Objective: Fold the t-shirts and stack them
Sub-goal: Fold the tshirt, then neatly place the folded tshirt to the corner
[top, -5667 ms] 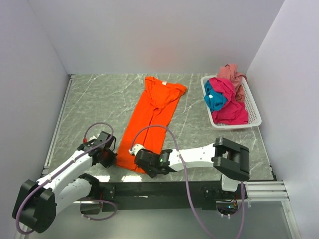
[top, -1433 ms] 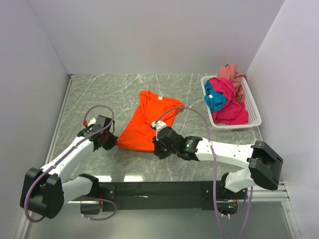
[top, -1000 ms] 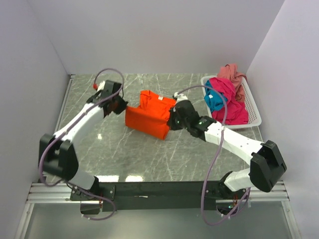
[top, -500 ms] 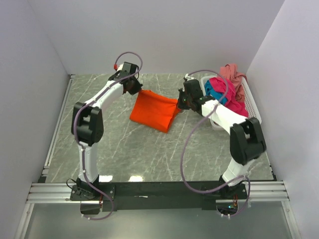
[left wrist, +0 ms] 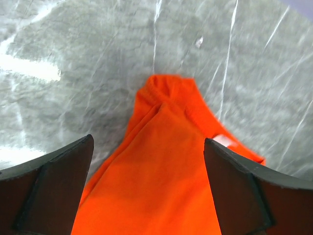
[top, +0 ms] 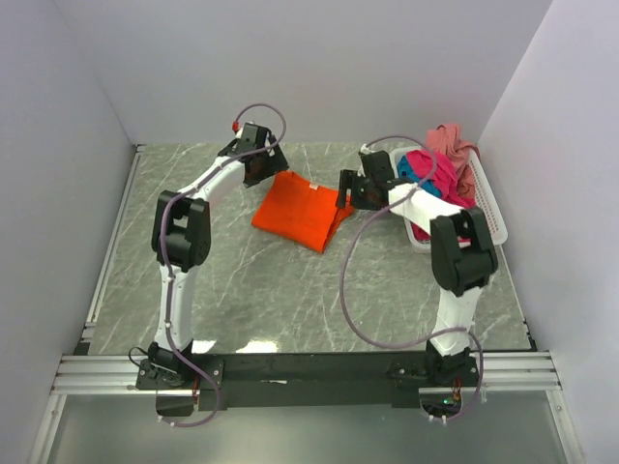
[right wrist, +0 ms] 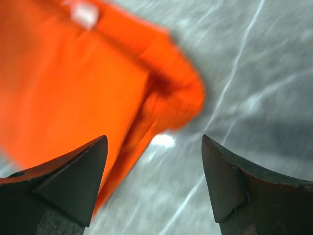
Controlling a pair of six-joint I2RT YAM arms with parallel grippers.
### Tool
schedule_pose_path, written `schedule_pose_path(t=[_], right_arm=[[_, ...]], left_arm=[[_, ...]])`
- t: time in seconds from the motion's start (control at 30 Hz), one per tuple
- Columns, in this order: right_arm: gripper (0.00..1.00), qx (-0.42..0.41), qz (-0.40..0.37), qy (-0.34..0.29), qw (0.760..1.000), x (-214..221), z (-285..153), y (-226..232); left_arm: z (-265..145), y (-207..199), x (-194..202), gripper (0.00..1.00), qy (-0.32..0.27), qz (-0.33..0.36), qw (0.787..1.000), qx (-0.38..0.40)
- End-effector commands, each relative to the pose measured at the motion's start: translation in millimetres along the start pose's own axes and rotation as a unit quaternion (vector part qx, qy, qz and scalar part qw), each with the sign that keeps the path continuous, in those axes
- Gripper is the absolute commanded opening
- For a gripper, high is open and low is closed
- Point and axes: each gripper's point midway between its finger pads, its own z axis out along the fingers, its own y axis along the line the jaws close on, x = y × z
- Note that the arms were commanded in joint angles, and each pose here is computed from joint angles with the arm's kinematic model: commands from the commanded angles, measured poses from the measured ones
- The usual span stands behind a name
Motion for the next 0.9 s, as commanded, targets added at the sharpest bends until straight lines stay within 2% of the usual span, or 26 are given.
schedule_pose_path(t=[0.0,0.13,0.33,0.43,0.5,0.57,0.77,0.83,0.87], right_arm=[[0.84,-0.087,-0.021,-0.064,0.994,-31,-57,50],[0.84,-0.102,-0.029,-0.06,0.993,-12,-81,61],[0.84,-0.094,-0.031,-0.039,0.994,22,-96,53],[0.84,-0.064,-0.029,-0.038,0.997,27,-104,45],[0.84,-0.06,-0.032,-0.039,0.997,31,-108,43],[0.84,-0.059,-0.033,-0.043,0.997,33,-115,41],[0.84,-0.046,-0.045,-0.06,0.996,33,-130,34],[0.84,-0.041,-0.044,-0.065,0.996,33,-134,31],[0.84,-0.038,-0.044,-0.066,0.996,33,-135,30]], left_arm=[[-30,-14,-19,0.99,-0.022,0.057,0.997,0.039],[-29,4,0,0.99,0.008,0.097,0.995,0.035],[-23,17,24,0.99,0.047,0.157,0.986,0.042],[-14,30,38,0.92,0.08,0.17,0.982,0.019],[-7,44,51,0.81,0.103,0.171,0.98,-0.004],[-4,45,59,0.73,0.116,0.185,0.976,0.005],[2,46,90,0.67,0.153,0.218,0.963,0.033],[5,53,99,0.59,0.162,0.223,0.961,0.014],[6,55,101,0.5,0.163,0.225,0.961,0.004]])
